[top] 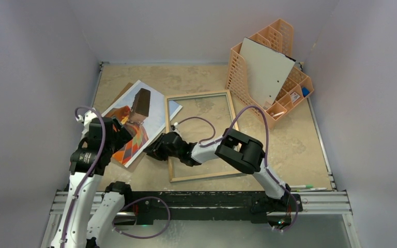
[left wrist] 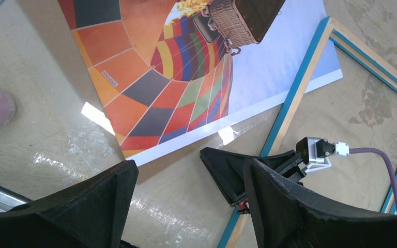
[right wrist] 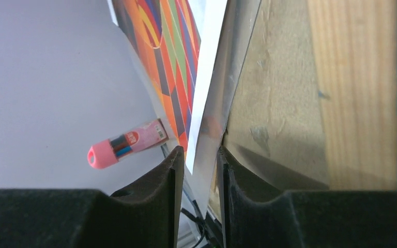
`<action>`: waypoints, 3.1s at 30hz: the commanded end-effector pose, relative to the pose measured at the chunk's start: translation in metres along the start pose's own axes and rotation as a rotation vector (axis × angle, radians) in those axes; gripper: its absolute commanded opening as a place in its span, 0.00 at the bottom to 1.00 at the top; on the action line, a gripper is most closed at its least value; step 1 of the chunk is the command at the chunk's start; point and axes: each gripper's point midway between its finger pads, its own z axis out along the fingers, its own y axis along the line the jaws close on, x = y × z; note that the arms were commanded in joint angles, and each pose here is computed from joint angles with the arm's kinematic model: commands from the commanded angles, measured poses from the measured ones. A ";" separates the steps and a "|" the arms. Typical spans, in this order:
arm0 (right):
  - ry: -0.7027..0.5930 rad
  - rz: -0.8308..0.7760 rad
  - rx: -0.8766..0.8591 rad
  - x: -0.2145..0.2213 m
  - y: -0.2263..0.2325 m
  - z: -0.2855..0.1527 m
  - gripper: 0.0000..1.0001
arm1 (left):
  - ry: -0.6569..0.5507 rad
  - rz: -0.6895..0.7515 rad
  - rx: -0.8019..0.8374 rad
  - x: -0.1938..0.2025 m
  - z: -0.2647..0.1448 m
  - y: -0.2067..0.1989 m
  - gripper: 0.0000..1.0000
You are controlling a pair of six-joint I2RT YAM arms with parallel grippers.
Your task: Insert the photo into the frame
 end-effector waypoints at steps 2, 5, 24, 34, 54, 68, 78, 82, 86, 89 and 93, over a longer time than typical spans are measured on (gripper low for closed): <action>-0.097 0.015 0.278 -0.025 -0.058 0.006 0.33 | -0.036 -0.032 0.014 -0.013 0.014 -0.015 0.79; -0.118 0.030 0.315 -0.028 -0.068 0.000 0.33 | -0.036 -0.012 -0.010 -0.020 0.039 -0.027 0.80; -0.208 0.046 0.512 -0.043 -0.084 -0.016 0.55 | 0.138 0.066 -0.232 -0.020 0.208 0.007 0.74; -0.144 -0.001 0.390 -0.044 -0.068 0.008 0.52 | 0.269 0.089 -0.383 0.015 0.219 0.044 0.65; -0.122 -0.008 -0.095 -0.051 0.019 0.010 0.41 | 0.444 0.113 -0.422 0.063 0.224 0.062 0.44; -0.090 0.053 -0.043 -0.047 0.006 0.032 0.30 | 0.446 0.079 -0.403 0.063 0.223 0.060 0.37; -0.077 0.100 0.077 -0.044 -0.013 0.036 0.18 | 0.391 0.047 -0.391 0.048 0.217 0.054 0.35; -0.040 0.117 0.069 -0.037 -0.010 0.029 0.08 | 0.316 0.039 -0.392 0.017 0.207 0.045 0.40; -0.016 0.121 0.043 -0.035 0.007 0.022 0.00 | 0.193 0.015 -0.376 -0.036 0.189 0.027 0.54; -0.018 0.085 0.019 -0.037 0.026 0.016 0.00 | 0.115 0.004 -0.344 -0.070 0.171 0.012 0.64; 0.029 0.065 0.005 -0.030 0.041 0.006 0.00 | 0.049 0.006 -0.306 -0.104 0.149 -0.002 0.72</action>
